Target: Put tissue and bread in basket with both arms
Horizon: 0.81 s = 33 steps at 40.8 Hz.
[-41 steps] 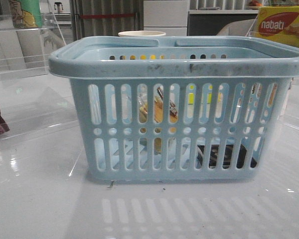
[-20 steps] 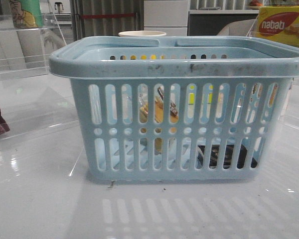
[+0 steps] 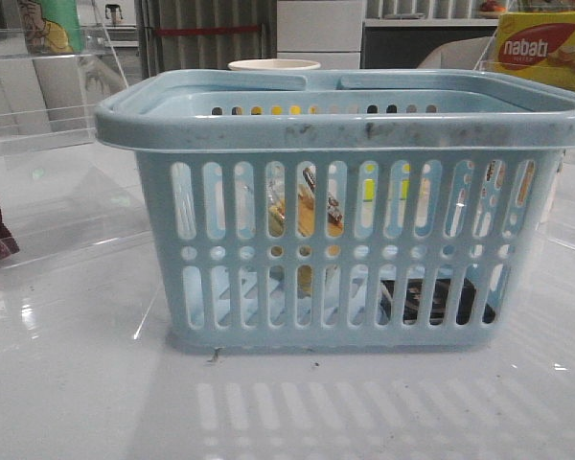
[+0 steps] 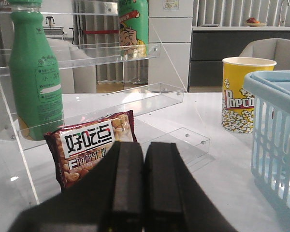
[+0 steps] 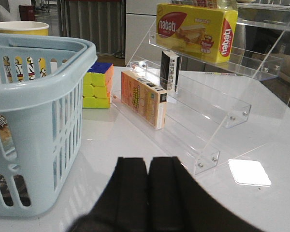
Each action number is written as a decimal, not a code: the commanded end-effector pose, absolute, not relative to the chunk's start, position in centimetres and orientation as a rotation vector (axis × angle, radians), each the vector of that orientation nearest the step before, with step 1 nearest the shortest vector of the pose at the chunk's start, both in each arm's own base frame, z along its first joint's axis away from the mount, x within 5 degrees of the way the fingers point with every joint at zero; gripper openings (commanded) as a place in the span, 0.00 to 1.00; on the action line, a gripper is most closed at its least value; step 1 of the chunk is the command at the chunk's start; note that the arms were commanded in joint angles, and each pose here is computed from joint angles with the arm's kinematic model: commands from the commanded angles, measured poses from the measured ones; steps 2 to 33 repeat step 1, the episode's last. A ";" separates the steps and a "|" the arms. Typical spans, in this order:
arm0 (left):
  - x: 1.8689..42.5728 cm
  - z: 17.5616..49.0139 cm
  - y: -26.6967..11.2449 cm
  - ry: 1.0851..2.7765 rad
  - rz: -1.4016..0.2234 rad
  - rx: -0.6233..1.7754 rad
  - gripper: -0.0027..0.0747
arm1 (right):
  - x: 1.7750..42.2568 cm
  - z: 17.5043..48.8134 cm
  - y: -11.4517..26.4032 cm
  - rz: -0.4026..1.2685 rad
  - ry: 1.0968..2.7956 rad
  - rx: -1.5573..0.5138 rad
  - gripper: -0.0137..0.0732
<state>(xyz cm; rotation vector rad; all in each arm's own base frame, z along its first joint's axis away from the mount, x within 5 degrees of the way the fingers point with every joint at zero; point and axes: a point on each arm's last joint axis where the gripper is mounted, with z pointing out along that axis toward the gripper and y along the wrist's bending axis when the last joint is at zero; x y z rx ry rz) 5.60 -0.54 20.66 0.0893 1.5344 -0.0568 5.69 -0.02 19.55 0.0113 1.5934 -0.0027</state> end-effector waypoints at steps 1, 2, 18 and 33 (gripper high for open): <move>5.4 21.3 -0.5 1.437 -0.068 0.065 0.15 | 5.5 20.8 -0.1 -0.022 1.470 0.011 0.22; 5.4 21.3 -0.5 1.437 -0.068 0.065 0.15 | 5.5 20.8 -0.1 -0.022 1.470 0.011 0.22; 5.4 21.3 -0.5 1.437 -0.068 0.065 0.15 | 5.5 20.8 -0.1 -0.022 1.470 0.011 0.22; 5.4 21.3 -0.5 1.437 -0.068 0.065 0.15 | 5.5 20.8 -0.1 -0.022 1.470 0.011 0.22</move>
